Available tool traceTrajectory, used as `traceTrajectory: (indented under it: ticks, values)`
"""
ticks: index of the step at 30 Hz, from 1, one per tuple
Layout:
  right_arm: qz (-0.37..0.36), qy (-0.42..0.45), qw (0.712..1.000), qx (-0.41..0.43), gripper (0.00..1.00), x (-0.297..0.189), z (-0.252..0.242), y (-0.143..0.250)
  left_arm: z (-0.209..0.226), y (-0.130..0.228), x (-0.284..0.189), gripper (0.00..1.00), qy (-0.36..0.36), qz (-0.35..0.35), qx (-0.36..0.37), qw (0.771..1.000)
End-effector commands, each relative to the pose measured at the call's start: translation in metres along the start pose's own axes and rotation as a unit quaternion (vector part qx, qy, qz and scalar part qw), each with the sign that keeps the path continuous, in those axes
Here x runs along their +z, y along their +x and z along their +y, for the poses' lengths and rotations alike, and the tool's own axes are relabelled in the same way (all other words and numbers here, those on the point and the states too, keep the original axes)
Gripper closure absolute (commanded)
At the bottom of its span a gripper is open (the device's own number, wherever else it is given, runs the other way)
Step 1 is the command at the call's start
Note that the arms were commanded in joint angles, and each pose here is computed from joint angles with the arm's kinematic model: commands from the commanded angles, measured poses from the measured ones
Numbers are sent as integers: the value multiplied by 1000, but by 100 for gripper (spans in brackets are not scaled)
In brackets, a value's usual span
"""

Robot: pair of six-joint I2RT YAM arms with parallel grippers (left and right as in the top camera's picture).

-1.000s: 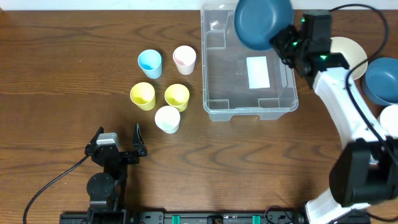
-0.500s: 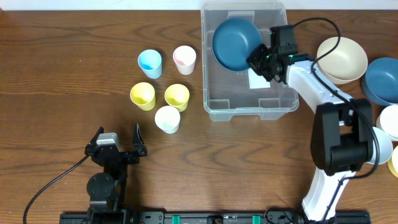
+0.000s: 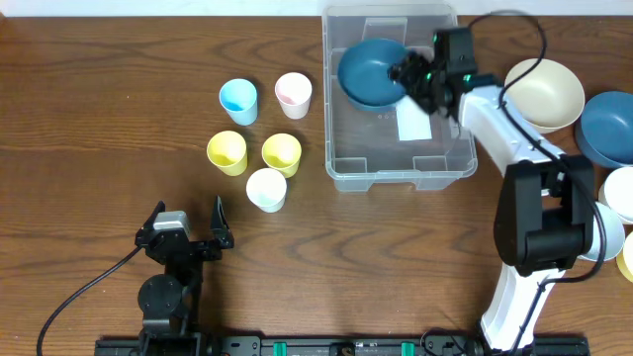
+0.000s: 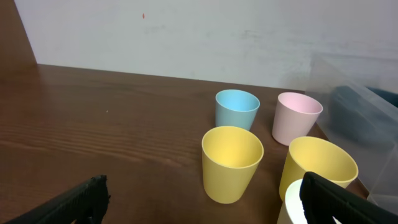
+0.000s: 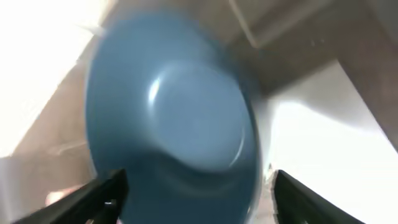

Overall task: Pack container
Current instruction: 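Lift the dark teal bowl and lower it into the clear bin, then move right gripper back to the beige bowl and grasp its rim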

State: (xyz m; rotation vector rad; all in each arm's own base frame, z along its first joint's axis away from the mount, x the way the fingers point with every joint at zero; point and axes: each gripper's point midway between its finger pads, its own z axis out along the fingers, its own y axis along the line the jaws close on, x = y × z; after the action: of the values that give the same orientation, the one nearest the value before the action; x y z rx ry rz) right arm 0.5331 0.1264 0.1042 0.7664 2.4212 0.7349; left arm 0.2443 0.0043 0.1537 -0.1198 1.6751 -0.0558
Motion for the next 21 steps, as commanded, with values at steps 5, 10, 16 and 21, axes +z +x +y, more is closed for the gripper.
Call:
traceTrajectory:
  ticks: [5, 10, 16, 21]
  values:
    - [-156, -13, 986, -53, 2, -168, 67, -111, 5, 18, 1, 2, -11, 24, 10, 1000]
    - [-193, 141, 967, 86, 1, -250, -40, -139, 5, 18, 1, 2, -11, 24, 10, 1000]
    - [-129, 245, 936, 219, 1, -243, -155, -118, 5, 18, 1, 2, -11, 24, 10, 1000]
    - [-113, 237, 927, 266, 1, -195, -195, -102, 5, 18, 1, 2, -11, 24, 10, 1000]
